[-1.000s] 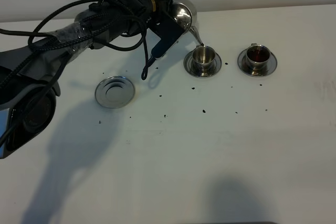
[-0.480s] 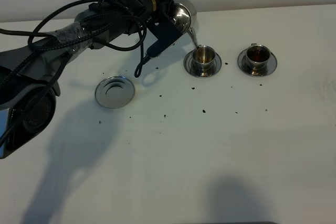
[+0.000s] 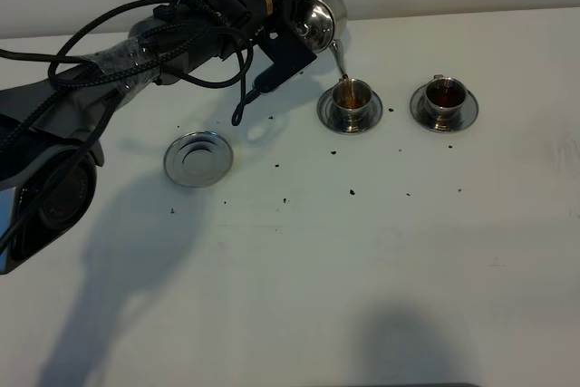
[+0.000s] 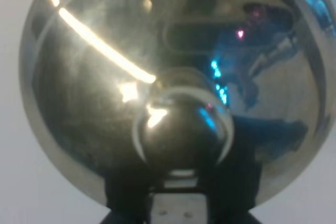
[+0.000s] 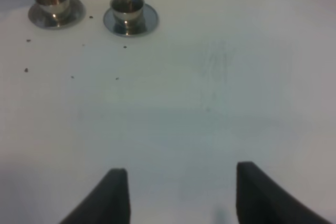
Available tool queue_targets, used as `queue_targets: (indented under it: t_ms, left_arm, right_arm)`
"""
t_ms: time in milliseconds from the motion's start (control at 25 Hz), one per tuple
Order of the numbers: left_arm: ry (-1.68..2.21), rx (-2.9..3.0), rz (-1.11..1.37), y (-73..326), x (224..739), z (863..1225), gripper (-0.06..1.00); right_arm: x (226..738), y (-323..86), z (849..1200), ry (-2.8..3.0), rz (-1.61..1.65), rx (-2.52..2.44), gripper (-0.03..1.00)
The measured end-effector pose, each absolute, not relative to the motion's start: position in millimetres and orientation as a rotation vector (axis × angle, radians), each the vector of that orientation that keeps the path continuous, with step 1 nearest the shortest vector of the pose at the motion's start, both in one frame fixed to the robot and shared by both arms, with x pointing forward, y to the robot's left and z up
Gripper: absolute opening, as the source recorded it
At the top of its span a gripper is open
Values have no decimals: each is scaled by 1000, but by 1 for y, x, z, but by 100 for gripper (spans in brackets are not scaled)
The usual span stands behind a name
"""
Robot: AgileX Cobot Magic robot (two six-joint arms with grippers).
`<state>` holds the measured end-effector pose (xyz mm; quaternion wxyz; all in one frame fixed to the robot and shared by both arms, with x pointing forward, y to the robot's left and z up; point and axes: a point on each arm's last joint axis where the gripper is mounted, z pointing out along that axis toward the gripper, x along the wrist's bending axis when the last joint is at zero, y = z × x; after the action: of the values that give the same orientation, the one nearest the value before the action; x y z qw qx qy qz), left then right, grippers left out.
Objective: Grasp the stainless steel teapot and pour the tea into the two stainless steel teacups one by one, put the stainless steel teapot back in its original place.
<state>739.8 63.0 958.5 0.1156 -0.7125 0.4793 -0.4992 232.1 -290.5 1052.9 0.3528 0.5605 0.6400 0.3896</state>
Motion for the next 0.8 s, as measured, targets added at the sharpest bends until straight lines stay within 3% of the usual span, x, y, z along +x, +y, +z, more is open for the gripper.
queue_targets:
  t_ms: [800]
  left_arm:
    - [1495,-1934,-1496,60,741,963,23]
  right_arm:
    - [232,-291,1053,1656,1008,1450,44]
